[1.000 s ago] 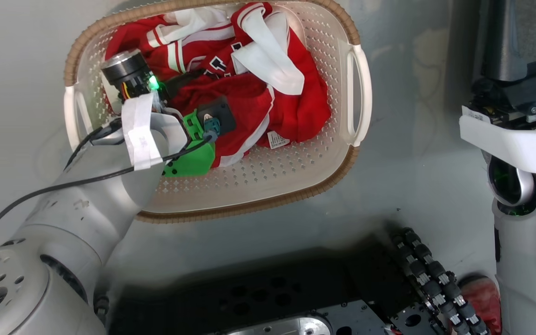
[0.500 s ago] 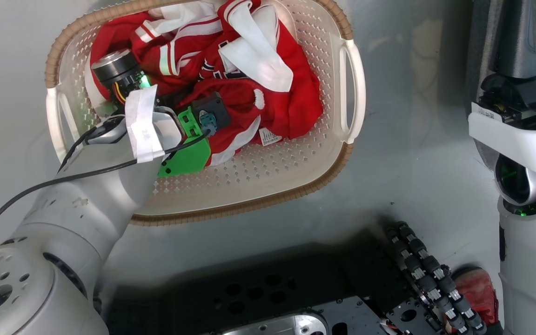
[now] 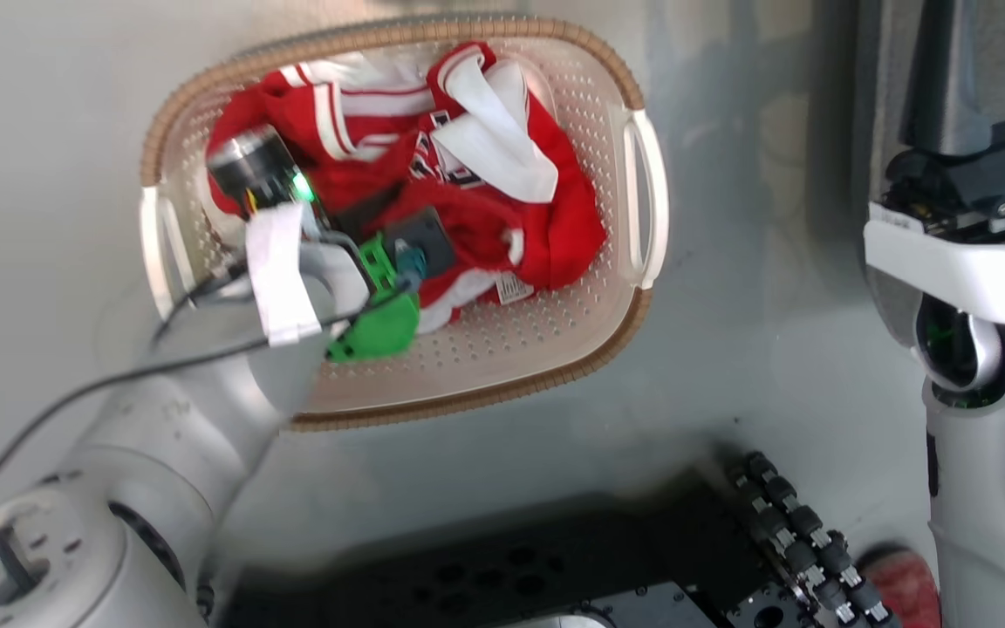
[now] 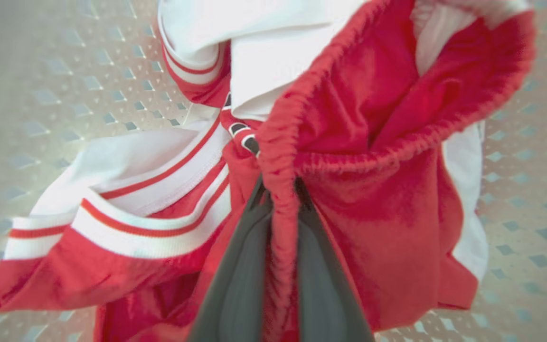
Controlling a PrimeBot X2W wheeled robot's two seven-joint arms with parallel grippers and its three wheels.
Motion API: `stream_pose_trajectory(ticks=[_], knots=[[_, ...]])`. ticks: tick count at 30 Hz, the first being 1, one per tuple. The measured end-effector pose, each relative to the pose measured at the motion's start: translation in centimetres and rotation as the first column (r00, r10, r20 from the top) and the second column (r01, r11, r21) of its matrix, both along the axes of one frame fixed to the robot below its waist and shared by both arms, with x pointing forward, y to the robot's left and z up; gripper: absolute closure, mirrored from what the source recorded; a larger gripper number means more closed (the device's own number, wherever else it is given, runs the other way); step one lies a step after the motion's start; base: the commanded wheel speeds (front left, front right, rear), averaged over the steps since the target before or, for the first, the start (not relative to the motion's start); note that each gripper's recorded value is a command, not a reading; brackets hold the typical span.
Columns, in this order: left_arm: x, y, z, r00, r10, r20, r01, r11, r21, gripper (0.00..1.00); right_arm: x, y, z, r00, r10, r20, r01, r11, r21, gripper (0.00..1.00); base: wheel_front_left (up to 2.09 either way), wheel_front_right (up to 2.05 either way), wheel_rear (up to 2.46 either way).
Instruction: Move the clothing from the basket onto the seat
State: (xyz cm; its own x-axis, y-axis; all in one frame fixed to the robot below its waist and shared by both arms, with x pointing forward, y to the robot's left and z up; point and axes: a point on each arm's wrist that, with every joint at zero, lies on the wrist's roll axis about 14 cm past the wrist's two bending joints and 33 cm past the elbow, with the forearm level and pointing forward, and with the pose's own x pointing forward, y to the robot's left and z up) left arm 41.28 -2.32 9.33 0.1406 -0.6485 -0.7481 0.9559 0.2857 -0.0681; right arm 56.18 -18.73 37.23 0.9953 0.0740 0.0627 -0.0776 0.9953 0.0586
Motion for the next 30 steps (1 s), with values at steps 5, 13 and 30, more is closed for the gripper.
stream_pose_trajectory(ticks=[5, 13, 30], knots=[[0.2, -2.2, 4.5, 0.996, 0.083, 0.040, -0.079, 0.991, -0.104, 1.00, -0.9, 0.1, 2.4, 1.000, -0.001, 0.015, 0.001, 1.000, 0.002, 0.00, 0.00, 0.00, 0.00], [1.4, -2.2, 12.6, 0.952, 0.288, 0.106, -0.255, 0.935, -0.247, 1.00, -3.5, 0.8, 7.1, 0.999, 0.010, 0.049, -0.010, 1.000, 0.014, 0.00, 0.00, 0.00, 0.00], [2.7, 1.5, 30.8, 0.734, 0.625, 0.268, -0.414, 0.724, -0.552, 1.00, -10.9, 3.2, 16.1, 0.985, 0.058, 0.160, -0.069, 0.995, 0.065, 0.00, 0.00, 0.00, 0.00]])
